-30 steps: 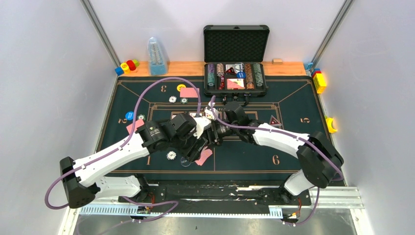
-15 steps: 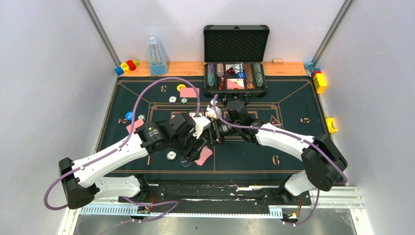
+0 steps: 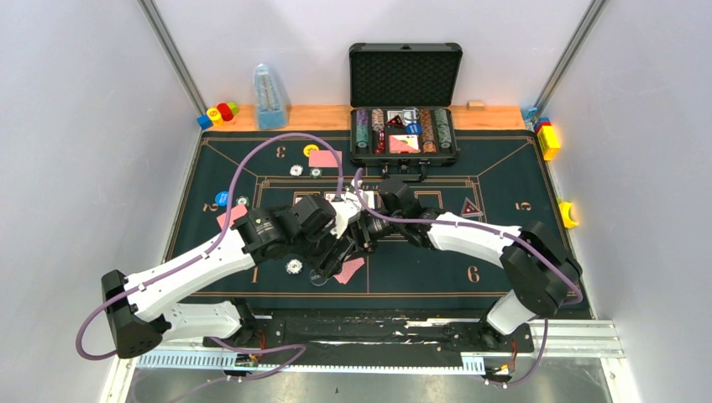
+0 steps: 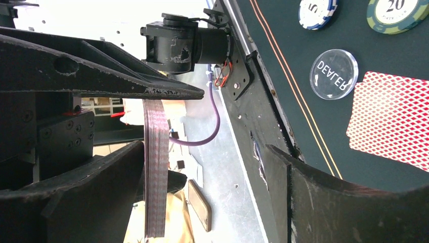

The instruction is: Distribute texas hold em gaming equipment

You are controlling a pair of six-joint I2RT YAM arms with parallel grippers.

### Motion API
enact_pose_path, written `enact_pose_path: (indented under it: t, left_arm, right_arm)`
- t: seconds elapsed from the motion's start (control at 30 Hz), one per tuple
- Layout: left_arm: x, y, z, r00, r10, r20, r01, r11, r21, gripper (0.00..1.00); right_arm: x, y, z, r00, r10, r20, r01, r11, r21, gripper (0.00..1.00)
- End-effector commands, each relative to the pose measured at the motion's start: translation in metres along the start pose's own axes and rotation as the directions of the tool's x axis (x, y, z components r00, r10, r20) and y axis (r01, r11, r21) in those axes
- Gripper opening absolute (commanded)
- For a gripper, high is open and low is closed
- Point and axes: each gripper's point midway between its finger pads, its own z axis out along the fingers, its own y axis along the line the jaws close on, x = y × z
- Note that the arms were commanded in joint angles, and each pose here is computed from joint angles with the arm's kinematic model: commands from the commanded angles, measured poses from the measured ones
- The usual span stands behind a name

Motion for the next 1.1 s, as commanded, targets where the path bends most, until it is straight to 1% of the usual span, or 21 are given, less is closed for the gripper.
enact_pose_path:
  t: [0.0, 0.07, 0.23, 0.37, 0.6, 0.8, 1.07]
  left_arm:
    - [-0.015, -0.004, -0.008, 0.997, 0.016, 0.076, -0.017, 1.000, 0.019, 0.00]
    - [-0.015, -0.004, -0.008, 0.997, 0.016, 0.075, -0.017, 1.000, 0.019, 0.00]
    - [-0.015, -0.004, -0.009, 0.997, 0.015, 0.079, -0.016, 1.000, 0.022, 0.00]
    - [-0.015, -0.004, -0.010, 0.997, 0.015, 0.080, -0.017, 1.000, 0.023, 0.00]
    - [-0.015, -0.004, -0.011, 0.996, 0.014, 0.085, -0.016, 1.000, 0.022, 0.00]
    - [-0.015, -0.004, -0.009, 0.997, 0.016, 0.079, -0.018, 1.000, 0.020, 0.00]
    - [-0.013, -0.004, -0.007, 0.998, 0.016, 0.068, -0.017, 1.000, 0.020, 0.00]
  right_arm:
    - [-0.014, -0.019, -0.007, 0.995, -0.032, 0.099, 0.017, 0.988, 0.151, 0.86]
    - [-0.019, -0.023, -0.012, 0.989, -0.048, 0.140, 0.020, 0.981, 0.194, 0.87]
    - [-0.019, -0.027, -0.024, 0.984, -0.053, 0.171, 0.011, 0.971, 0.238, 0.87]
    - [-0.018, -0.024, -0.026, 0.984, -0.066, 0.164, 0.025, 0.971, 0.236, 0.87]
    - [-0.021, -0.025, -0.033, 0.979, -0.077, 0.189, 0.024, 0.963, 0.268, 0.87]
    - [-0.022, -0.009, -0.036, 0.976, -0.131, 0.174, 0.089, 0.969, 0.232, 0.87]
    - [-0.029, 0.023, -0.045, 0.959, -0.198, 0.203, 0.162, 0.969, 0.185, 0.86]
